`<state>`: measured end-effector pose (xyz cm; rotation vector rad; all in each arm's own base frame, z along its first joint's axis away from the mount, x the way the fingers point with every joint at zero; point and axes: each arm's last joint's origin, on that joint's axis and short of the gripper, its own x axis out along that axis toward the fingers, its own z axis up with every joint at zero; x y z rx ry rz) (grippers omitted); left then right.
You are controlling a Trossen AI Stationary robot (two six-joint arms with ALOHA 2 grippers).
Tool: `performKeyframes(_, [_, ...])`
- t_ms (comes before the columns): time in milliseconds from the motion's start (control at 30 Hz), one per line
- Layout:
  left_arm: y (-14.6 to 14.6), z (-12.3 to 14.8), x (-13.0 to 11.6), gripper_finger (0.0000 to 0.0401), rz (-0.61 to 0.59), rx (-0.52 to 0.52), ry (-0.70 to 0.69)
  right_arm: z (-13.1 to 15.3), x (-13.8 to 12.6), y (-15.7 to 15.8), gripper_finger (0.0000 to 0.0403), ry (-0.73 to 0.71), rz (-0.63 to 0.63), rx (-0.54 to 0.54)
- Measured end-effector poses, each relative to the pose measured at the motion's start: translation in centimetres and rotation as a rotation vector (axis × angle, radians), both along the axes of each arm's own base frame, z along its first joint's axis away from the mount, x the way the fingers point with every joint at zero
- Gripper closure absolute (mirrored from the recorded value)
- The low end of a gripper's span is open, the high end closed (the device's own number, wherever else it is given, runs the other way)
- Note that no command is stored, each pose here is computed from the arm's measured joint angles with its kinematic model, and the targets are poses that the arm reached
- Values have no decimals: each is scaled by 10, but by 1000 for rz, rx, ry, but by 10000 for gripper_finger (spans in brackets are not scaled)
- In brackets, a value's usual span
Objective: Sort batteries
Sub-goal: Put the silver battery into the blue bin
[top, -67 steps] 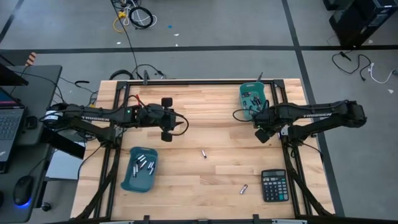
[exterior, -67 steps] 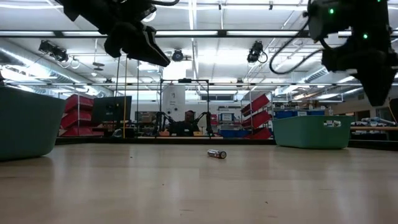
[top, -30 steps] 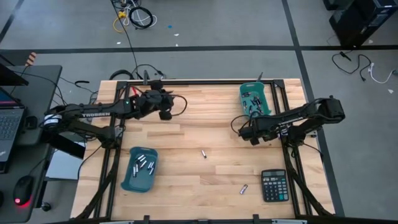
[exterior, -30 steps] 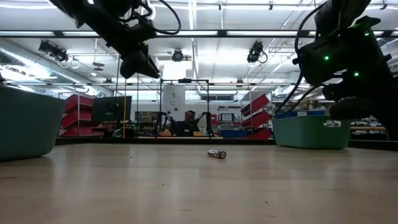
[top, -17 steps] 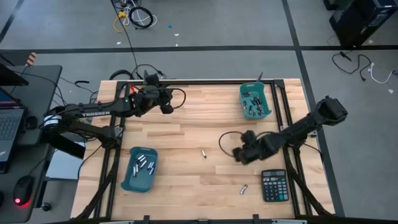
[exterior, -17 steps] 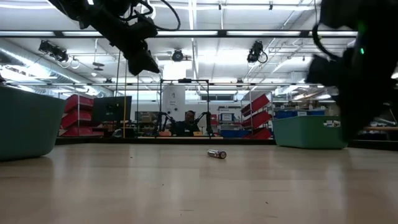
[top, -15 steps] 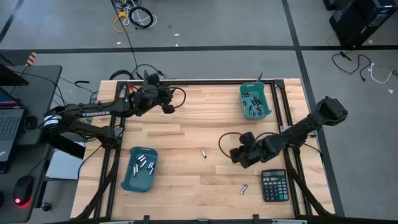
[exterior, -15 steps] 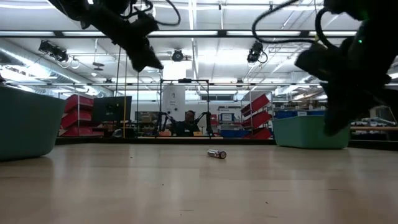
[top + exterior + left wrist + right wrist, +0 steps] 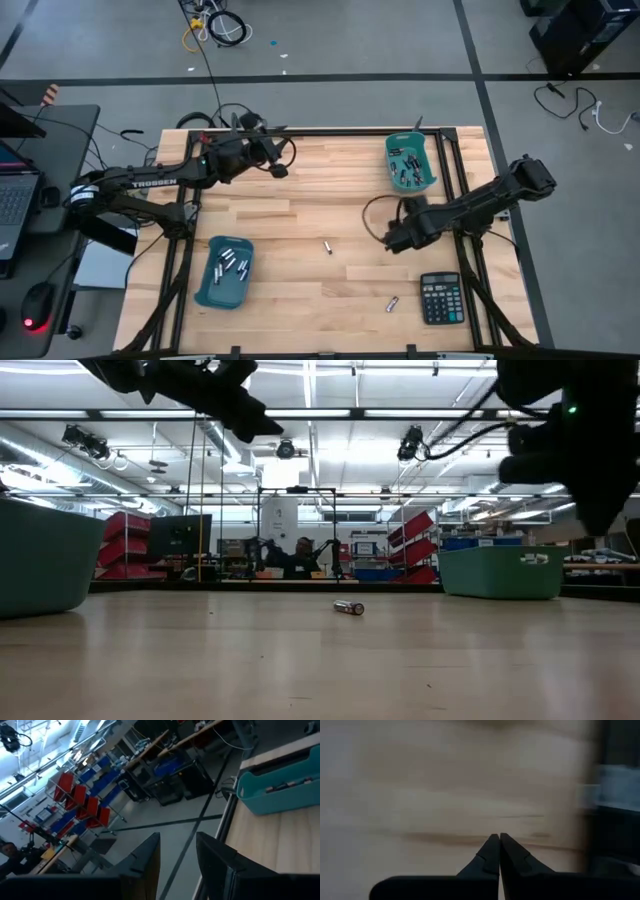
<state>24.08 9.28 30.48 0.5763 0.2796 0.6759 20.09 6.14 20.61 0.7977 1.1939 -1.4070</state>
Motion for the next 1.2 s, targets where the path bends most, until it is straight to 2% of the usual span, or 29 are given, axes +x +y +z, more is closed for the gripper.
performKeyframes(100, [0, -3, 0, 276, 0, -8, 25, 6, -10, -7, 403, 159, -99, 12])
performKeyframes(233, [0, -1, 0, 276, 0, -4, 14, -8, -3, -9, 403, 138, -207, 51])
performKeyframes(333, [0, 2, 0, 276, 0, 13, -11, -20, 1, -10, 403, 165, -306, -41])
performKeyframes(500, [0, 4, 0, 276, 7, 75, 10, -46, 7, -9, 403, 291, -458, -219])
performKeyframes(667, [1, 5, 0, 276, 19, 115, 31, -74, 12, -6, 403, 406, -520, -338])
performKeyframes(767, [1, 5, 0, 276, 28, 120, 35, -82, 12, -8, 403, 452, -527, -365])
performKeyframes(867, [2, 7, -1, 276, 58, 158, 56, -88, 17, -9, 403, 398, -549, -339])
performKeyframes(1033, [2, 15, -2, 276, 71, 189, -26, -91, 28, -12, 403, 215, -602, -327])
performKeyframes(1133, [2, 21, -2, 276, 77, 207, -87, -88, 28, -16, 403, 157, -770, -374])
performKeyframes(1200, [2, 23, -3, 276, 79, 213, -107, -84, 28, -21, 403, 146, -806, -365])
